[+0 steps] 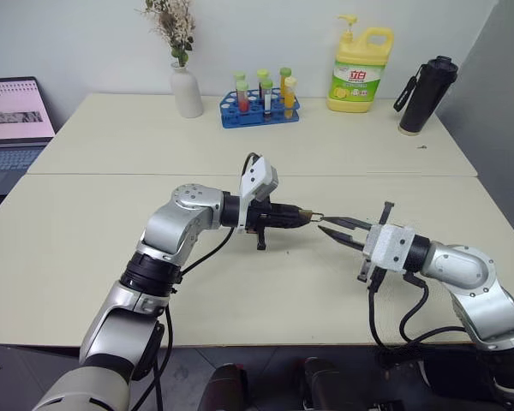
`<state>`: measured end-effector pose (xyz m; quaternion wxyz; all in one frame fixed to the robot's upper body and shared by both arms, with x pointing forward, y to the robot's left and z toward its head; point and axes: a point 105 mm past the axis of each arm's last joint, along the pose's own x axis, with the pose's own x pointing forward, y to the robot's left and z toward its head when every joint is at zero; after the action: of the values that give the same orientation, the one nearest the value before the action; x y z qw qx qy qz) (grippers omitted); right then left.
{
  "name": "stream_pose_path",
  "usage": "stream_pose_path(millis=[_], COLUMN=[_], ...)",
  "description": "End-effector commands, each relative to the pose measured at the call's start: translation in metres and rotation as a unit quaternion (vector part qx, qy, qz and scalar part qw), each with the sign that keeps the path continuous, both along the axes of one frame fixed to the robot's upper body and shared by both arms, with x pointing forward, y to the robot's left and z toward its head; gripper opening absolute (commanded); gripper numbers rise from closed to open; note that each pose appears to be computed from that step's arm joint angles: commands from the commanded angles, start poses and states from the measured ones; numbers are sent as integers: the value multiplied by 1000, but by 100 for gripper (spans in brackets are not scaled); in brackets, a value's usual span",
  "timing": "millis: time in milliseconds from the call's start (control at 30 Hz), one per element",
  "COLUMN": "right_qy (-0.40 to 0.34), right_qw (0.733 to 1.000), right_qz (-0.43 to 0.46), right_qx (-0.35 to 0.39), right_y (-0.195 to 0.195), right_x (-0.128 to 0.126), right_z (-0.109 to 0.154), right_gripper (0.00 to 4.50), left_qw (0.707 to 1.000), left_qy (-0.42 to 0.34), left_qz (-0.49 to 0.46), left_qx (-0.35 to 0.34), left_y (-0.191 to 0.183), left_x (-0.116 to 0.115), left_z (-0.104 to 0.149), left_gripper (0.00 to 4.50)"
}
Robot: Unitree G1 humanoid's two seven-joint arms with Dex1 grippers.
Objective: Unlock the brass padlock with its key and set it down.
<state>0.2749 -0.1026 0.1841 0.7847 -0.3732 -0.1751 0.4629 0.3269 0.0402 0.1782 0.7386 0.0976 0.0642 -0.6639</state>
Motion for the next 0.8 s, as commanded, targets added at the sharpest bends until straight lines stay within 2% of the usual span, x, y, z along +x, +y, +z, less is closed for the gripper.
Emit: stream_pose_path(millis=[33, 433, 800], right_qy=[-13, -27, -34], right_qw=[1000, 999, 999], right_qz=[7, 3, -1], right_qx=[3, -23, -35], right_y=[2, 0, 0], right_x=[0, 12, 16], right_z=[12, 11, 7], right_gripper=[0, 0, 0], left_qw=[999, 999, 998], left_qy=[-33, -35, -38], left_qz=[-17, -18, -54], left_qx=[-10, -16, -9], left_y=[-3, -2, -1], left_x=[-4, -6, -17], left_z=[17, 20, 18], left_gripper=[18, 18, 18])
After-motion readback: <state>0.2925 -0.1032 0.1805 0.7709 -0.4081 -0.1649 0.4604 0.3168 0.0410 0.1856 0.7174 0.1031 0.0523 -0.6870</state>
